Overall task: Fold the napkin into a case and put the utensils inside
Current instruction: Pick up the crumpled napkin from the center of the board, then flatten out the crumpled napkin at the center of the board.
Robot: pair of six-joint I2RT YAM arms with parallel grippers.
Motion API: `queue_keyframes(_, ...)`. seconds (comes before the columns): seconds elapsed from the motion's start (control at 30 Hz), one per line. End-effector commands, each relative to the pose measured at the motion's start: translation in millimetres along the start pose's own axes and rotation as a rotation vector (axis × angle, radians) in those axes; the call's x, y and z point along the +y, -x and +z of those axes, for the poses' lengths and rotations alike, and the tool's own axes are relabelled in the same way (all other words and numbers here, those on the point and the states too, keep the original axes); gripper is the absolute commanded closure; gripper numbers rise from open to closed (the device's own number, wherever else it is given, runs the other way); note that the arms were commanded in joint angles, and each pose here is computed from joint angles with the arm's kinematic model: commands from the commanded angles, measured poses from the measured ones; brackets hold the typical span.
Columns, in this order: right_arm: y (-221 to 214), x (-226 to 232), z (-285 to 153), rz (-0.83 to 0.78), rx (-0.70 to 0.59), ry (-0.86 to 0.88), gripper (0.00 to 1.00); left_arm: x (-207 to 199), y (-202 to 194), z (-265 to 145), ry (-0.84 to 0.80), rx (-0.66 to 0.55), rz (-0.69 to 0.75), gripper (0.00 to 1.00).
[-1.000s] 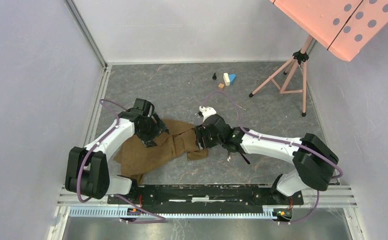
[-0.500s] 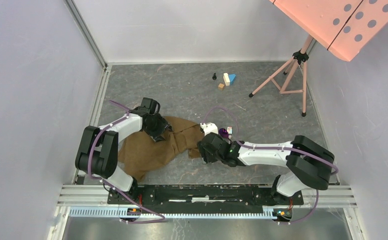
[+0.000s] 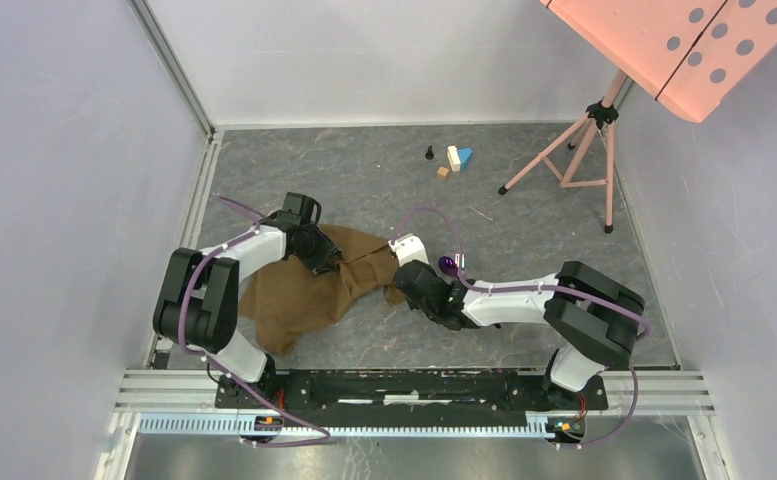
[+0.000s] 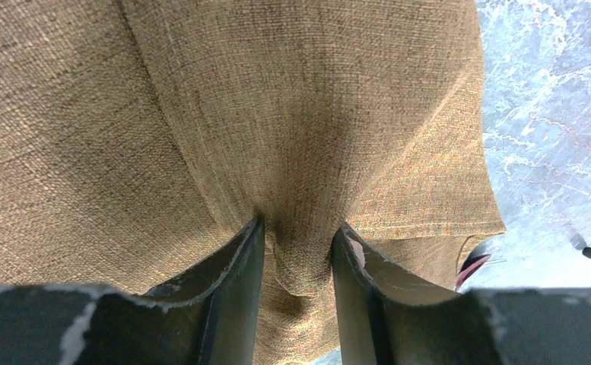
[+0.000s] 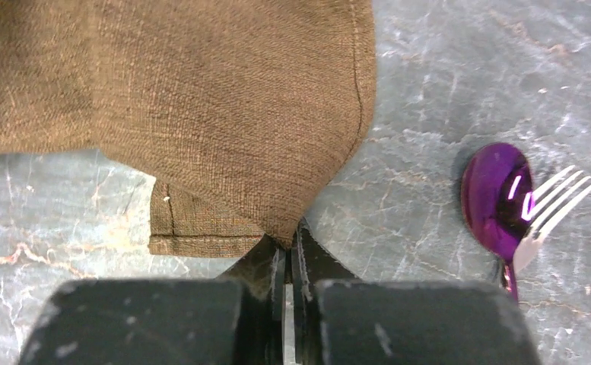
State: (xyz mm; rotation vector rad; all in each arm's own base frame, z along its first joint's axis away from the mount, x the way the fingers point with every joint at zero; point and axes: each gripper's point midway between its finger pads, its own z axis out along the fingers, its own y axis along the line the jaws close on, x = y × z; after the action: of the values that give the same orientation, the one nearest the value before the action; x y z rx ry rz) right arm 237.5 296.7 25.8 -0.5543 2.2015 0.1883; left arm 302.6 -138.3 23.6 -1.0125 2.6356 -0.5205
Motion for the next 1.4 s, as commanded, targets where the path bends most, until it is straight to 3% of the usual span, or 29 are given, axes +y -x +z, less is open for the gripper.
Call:
queue_keyframes(0.0,34,-14,-3,-0.037,-0.082,-0.085,1.00,-11,16,-9,-0.036,-0.028,0.037,0.56)
queue_keyframes(0.13,37,-7,-17,-0.168,-0.064,0.012,1.00,-17,23,-16,-0.075,-0.040,0.052,0.64)
queue_keyframes(0.23,30,-5,-23,-0.176,-0.064,0.058,1.00,-23,22,-20,-0.107,-0.034,0.053,0.68)
queue_keyframes(0.43,30,-14,-24,-0.187,-0.054,0.023,1.00,-26,26,-40,-0.132,-0.081,0.086,0.79)
queue_keyframes(0.57,52,-38,-22,-0.189,-0.064,-0.067,1.00,-32,40,-65,-0.141,-0.128,0.122,0.83)
queue_keyframes(0.67,97,-66,-16,-0.117,-0.110,-0.124,1.00,-48,70,-91,-0.184,-0.176,0.128,0.98)
queue_keyframes(0.83,207,-98,-8,-0.067,-0.260,-0.177,1.00,-106,154,-153,-0.314,-0.266,0.131,0.98)
queue_keyframes(0.93,295,-118,-13,-0.068,-0.386,-0.234,1.00,-147,214,-193,-0.376,-0.353,0.182,0.97)
queue_keyframes(1.03,381,-129,-34,-0.105,-0.522,-0.281,1.00,-197,265,-259,-0.489,-0.481,0.246,0.98)
queue_keyframes(1.13,445,-119,-73,-0.155,-0.660,-0.227,1.00,-234,277,-334,-0.686,-0.607,0.309,0.97)
queue_keyframes(1.23,459,-109,-110,-0.165,-0.771,-0.150,1.00,-240,263,-370,-0.783,-0.682,0.405,0.96)
queue_keyframes(1.37,418,-79,-125,-0.194,-0.791,0.021,1.00,-194,241,-352,-0.657,-0.735,0.422,0.93)
